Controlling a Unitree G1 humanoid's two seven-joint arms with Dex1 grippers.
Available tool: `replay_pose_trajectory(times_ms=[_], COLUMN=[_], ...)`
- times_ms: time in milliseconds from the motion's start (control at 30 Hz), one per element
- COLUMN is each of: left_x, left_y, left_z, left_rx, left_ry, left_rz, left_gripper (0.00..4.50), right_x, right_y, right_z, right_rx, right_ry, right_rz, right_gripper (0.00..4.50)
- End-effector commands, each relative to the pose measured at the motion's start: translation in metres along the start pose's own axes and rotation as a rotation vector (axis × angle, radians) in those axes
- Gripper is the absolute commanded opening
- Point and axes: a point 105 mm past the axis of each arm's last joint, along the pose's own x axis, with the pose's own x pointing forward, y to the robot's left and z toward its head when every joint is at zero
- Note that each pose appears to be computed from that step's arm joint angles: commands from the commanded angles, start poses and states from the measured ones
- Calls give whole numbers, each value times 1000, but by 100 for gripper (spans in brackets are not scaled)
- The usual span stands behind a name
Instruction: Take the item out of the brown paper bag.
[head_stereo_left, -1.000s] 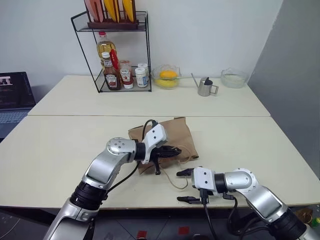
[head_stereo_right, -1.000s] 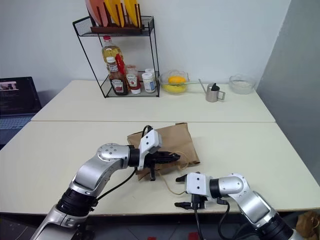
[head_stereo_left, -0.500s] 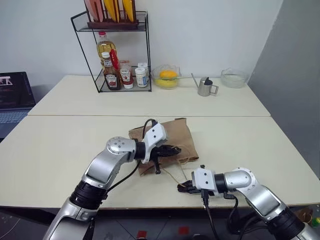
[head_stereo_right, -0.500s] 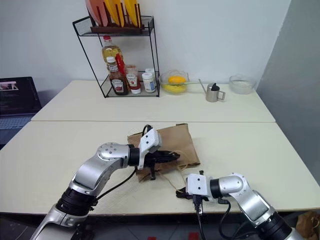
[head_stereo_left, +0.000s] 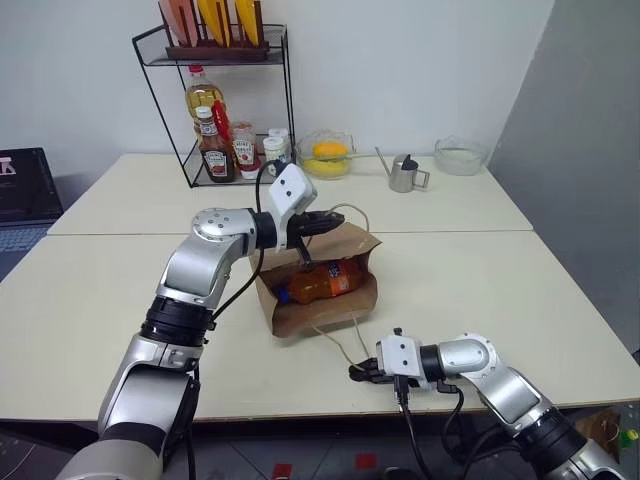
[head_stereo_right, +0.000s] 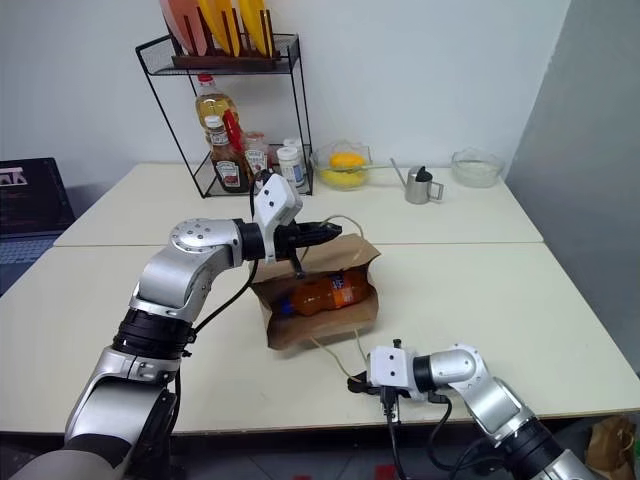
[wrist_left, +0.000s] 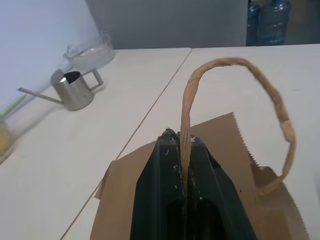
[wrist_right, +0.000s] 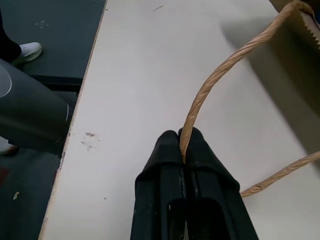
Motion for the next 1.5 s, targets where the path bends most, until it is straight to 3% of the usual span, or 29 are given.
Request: replay_pose_trajectory(times_ms=[33, 367, 467, 800, 833, 933, 1033, 1300, 1500], left_x=[-4, -6, -6, -2, -2, -4, -4, -3, -3], left_y=[13, 12, 12, 3, 3, 4, 3, 1, -1], left_z=[23, 30, 30, 30, 30, 32, 36, 37, 37], left_rx=[59, 56, 57, 49, 49, 54, 50, 46, 43], left_ry=[-68, -90, -92, -104, -104, -106, -115, -117, -117], left_rz=[60, 46, 47, 11, 10, 18, 18, 17, 16], left_gripper=[0, 0, 0, 0, 0, 0, 0, 0, 0], right_x=[1, -28, -40, -53, -59, -76, -72, -25, -2], right_y=[3, -1, -3, -14, -23, -44, -55, -77, -105], right_z=[-12, 12, 36, 75, 83, 112, 130, 87, 89], right_rx=[22, 92, 157, 227, 249, 305, 317, 184, 128], right_ry=[54, 1, -65, -169, -202, -323, -378, -145, -136], right_rz=[2, -46, -37, -71, -107, -177, -205, -302, -379], right_gripper=[4, 4, 67, 430, 443, 443, 443, 443, 443])
